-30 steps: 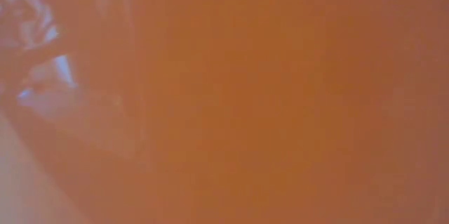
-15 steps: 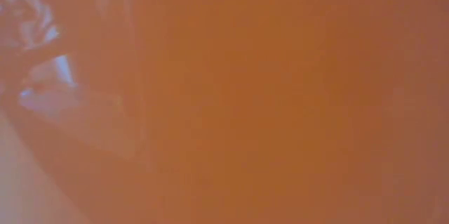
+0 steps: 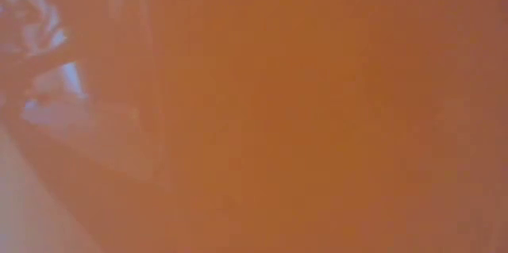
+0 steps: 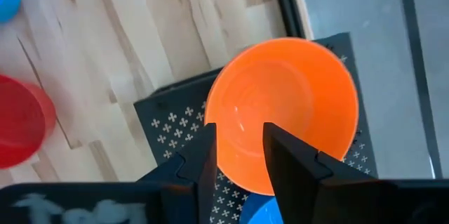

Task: Pick & Place Mini bowls
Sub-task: Stack the right blue bowl on top of the blue bowl on the shelf

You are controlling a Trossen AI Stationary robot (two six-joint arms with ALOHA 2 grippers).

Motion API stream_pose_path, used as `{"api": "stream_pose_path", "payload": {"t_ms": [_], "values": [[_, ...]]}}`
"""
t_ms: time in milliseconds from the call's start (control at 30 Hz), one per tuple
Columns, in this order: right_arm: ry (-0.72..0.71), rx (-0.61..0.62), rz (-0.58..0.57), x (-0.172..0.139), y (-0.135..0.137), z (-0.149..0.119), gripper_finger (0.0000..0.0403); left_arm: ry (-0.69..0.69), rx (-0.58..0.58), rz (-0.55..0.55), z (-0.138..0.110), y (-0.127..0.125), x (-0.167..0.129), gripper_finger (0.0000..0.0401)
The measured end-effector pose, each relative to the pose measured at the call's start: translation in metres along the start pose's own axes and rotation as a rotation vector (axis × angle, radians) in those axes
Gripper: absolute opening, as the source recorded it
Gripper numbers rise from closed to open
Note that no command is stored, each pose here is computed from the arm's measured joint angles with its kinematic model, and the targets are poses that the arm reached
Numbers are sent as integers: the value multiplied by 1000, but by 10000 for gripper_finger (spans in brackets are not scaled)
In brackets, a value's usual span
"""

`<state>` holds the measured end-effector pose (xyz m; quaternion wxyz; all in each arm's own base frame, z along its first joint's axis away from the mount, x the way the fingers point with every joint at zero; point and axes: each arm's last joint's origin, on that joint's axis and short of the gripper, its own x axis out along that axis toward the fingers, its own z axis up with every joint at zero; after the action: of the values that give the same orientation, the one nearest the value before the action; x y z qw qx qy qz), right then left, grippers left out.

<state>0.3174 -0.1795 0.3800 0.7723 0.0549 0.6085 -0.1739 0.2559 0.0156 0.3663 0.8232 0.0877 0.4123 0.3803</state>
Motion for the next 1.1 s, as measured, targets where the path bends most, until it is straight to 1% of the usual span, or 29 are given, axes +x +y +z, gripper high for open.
{"api": "stream_pose_path", "payload": {"t_ms": [300,400,467,567,767,967,1100], "values": [[-80,18,-15,-20,-2,2,96,0,-1,0,0,0,0,115],[-92,45,-13,-23,-2,2,89,1,-6,-2,0,0,0,115],[-98,64,-5,-25,-2,1,80,4,-15,-13,0,0,0,115],[-113,42,-4,-31,2,-1,60,11,-36,-36,0,-1,0,115],[-184,-6,-4,-59,17,-14,14,43,-90,-79,-2,-2,0,115],[-274,-29,9,-92,35,-33,9,90,-126,-123,-7,-4,3,115],[-335,-67,25,-114,49,-47,8,143,-126,-195,-13,-10,8,115]]}}
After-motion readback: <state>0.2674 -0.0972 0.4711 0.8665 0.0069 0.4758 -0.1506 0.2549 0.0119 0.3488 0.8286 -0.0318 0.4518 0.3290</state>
